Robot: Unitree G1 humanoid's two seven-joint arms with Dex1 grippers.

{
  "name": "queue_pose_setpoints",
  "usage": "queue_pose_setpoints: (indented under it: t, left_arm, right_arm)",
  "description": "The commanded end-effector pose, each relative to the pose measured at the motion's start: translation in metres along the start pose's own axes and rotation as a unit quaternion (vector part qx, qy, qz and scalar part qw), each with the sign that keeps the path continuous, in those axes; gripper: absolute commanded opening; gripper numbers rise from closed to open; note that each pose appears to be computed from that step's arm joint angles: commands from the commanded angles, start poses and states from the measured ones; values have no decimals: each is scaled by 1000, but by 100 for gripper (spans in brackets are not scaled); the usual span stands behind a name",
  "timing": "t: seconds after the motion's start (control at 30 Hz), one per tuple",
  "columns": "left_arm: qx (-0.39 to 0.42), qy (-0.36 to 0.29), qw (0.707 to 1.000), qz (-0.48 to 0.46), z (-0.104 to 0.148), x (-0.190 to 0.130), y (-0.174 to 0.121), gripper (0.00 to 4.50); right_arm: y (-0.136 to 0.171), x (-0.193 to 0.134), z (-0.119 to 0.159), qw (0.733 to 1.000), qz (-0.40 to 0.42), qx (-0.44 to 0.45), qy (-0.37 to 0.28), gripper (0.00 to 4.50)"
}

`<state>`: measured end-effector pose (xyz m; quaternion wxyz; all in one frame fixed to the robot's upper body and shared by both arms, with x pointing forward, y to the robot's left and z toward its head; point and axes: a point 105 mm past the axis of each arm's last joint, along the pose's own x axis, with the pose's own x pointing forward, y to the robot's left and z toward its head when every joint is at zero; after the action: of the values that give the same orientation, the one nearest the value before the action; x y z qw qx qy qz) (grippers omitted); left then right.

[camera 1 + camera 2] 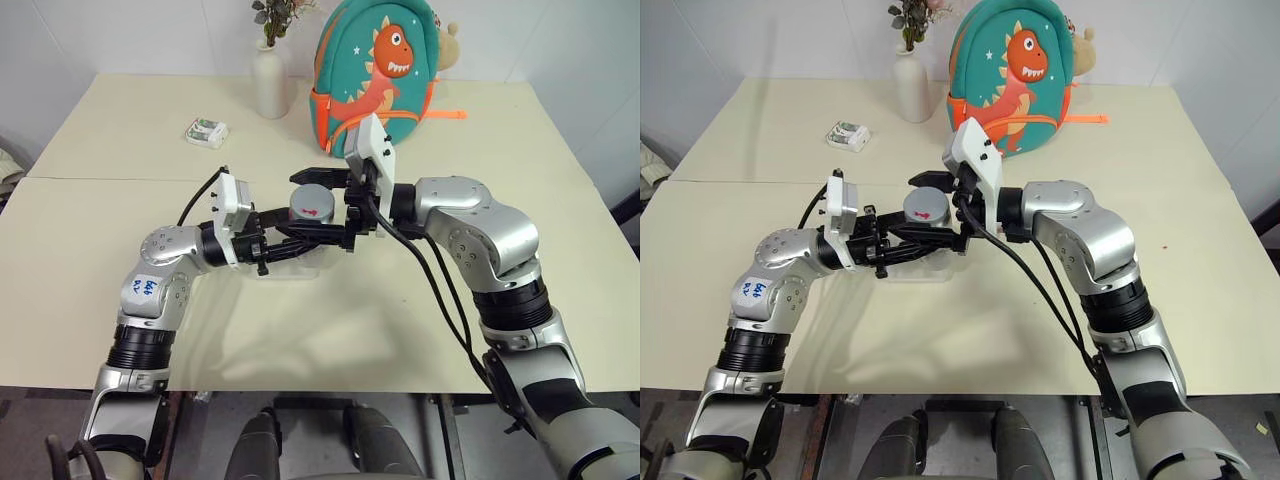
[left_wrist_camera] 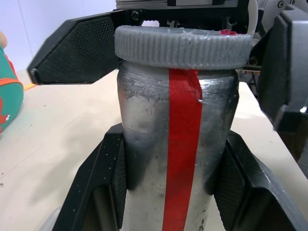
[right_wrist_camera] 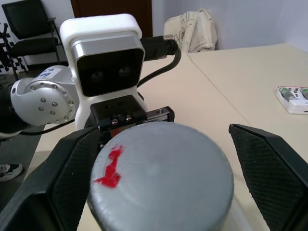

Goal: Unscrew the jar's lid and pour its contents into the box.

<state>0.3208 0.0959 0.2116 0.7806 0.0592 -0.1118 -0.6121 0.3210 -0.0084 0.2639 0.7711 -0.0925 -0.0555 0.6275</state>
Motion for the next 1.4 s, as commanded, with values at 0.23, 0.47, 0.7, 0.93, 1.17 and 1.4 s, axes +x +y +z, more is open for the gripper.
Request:
queue_pose_setpoints:
  t: [0.23,0.47,0.7,0.93,1.17,1.4]
  left_arm:
    - [23,-15,1000,0,10,-2,0,209]
    - [26,-18,999,5,12,-5,3,209]
    - [25,-25,999,16,15,-10,7,209]
    - [22,-24,999,19,15,-14,9,209]
    - [20,-24,999,17,14,-11,9,209]
    - [19,-25,999,9,13,-6,9,209]
  right_arm:
    - [-11,-19,24,999,-20,-14,-43,449]
    - [-29,-44,11,998,-54,0,-21,449]
    - [-45,-71,3,997,-83,-2,1,449]
    - [-36,-78,15,998,-48,16,-35,449]
    - [0,-43,29,997,21,17,-71,449]
    - [-2,-11,24,999,-9,14,-51,449]
